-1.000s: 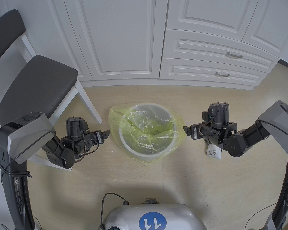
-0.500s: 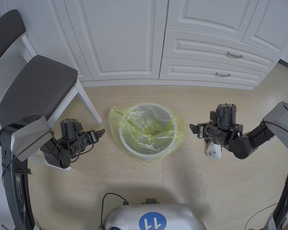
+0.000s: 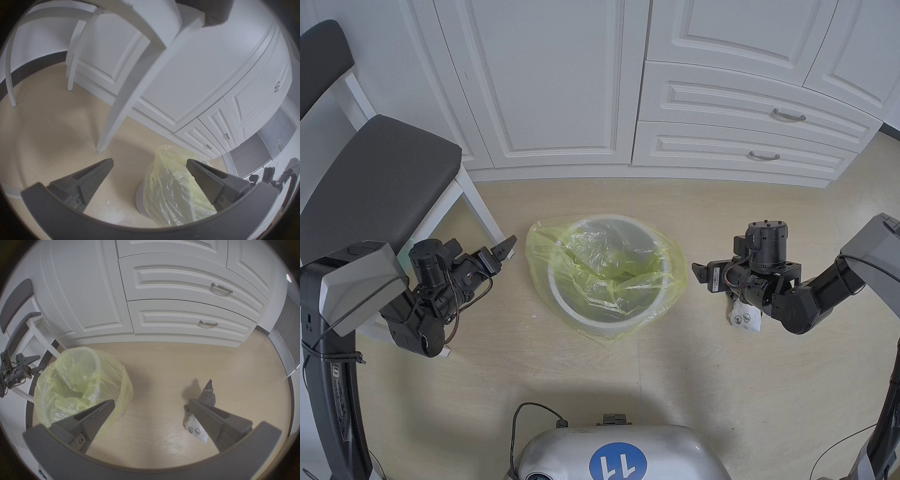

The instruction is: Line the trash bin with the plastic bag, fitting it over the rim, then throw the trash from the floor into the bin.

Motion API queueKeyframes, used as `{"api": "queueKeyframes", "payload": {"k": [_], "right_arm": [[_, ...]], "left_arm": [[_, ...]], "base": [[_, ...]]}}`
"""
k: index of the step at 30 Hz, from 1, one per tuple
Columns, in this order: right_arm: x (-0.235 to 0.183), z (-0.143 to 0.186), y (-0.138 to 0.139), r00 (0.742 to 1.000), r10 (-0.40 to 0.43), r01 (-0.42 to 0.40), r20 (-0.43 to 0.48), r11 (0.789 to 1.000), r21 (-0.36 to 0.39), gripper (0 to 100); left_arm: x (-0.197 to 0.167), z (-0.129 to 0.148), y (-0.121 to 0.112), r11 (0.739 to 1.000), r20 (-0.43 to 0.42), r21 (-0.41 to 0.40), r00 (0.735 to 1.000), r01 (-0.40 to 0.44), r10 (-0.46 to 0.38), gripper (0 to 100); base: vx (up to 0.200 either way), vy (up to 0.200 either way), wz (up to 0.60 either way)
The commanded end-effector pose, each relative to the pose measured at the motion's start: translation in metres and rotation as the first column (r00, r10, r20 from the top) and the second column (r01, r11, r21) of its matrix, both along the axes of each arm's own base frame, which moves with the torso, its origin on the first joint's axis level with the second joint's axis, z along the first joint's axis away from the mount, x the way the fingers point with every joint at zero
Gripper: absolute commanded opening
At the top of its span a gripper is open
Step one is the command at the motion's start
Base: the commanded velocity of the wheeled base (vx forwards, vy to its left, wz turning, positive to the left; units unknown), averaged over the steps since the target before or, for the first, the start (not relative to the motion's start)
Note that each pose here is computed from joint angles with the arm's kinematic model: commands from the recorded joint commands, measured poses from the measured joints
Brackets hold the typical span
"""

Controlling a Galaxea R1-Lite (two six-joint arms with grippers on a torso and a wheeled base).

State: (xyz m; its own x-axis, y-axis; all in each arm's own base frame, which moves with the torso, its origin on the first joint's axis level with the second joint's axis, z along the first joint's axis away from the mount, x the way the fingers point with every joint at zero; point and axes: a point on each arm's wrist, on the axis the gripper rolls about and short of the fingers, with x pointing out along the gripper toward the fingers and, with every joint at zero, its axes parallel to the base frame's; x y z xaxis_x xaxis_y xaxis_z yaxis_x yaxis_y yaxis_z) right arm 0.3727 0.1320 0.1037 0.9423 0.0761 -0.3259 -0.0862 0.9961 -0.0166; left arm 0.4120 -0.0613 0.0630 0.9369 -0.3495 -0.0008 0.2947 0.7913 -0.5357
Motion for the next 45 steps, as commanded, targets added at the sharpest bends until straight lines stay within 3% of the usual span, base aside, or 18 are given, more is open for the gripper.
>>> {"api": "queueKeyframes", "payload": {"k": [1,7,21,28,33,45], "right_arm": [[0.008,-0.020,0.006,0.999,0.007,-0.007,-0.039,1.000,-0.015,100],[0.010,-0.023,0.007,0.999,0.005,-0.006,-0.042,1.000,-0.011,100],[0.007,-0.024,0.012,0.999,0.016,-0.017,-0.045,1.000,-0.010,100],[0.007,-0.025,0.012,0.999,0.016,-0.017,-0.046,1.000,-0.011,100],[0.007,-0.025,0.012,0.999,0.016,-0.017,-0.047,1.000,-0.012,100],[0.011,-0.036,0.015,0.998,0.022,-0.023,-0.064,1.000,-0.017,100]], "left_arm": [[0.006,-0.050,-0.016,0.999,-0.044,-0.001,0.998,0.040,-0.040,100],[0.009,-0.070,-0.023,0.999,-0.028,-0.002,0.998,0.054,-0.054,100],[0.034,-0.109,-0.031,0.999,-0.091,0.020,0.995,0.051,-0.049,100],[0.036,-0.112,-0.035,0.999,-0.112,0.029,0.993,0.046,-0.042,100],[0.035,-0.108,-0.036,0.998,-0.101,0.036,0.994,0.043,-0.039,100],[0.023,-0.050,-0.026,0.999,-0.022,0.032,1.000,0.009,-0.008,100]], "base": [[0.000,0.000,0.00],[0.000,0.000,0.00],[0.000,0.000,0.00],[0.000,0.000,0.00],[0.000,0.000,0.00],[0.000,0.000,0.00]]}}
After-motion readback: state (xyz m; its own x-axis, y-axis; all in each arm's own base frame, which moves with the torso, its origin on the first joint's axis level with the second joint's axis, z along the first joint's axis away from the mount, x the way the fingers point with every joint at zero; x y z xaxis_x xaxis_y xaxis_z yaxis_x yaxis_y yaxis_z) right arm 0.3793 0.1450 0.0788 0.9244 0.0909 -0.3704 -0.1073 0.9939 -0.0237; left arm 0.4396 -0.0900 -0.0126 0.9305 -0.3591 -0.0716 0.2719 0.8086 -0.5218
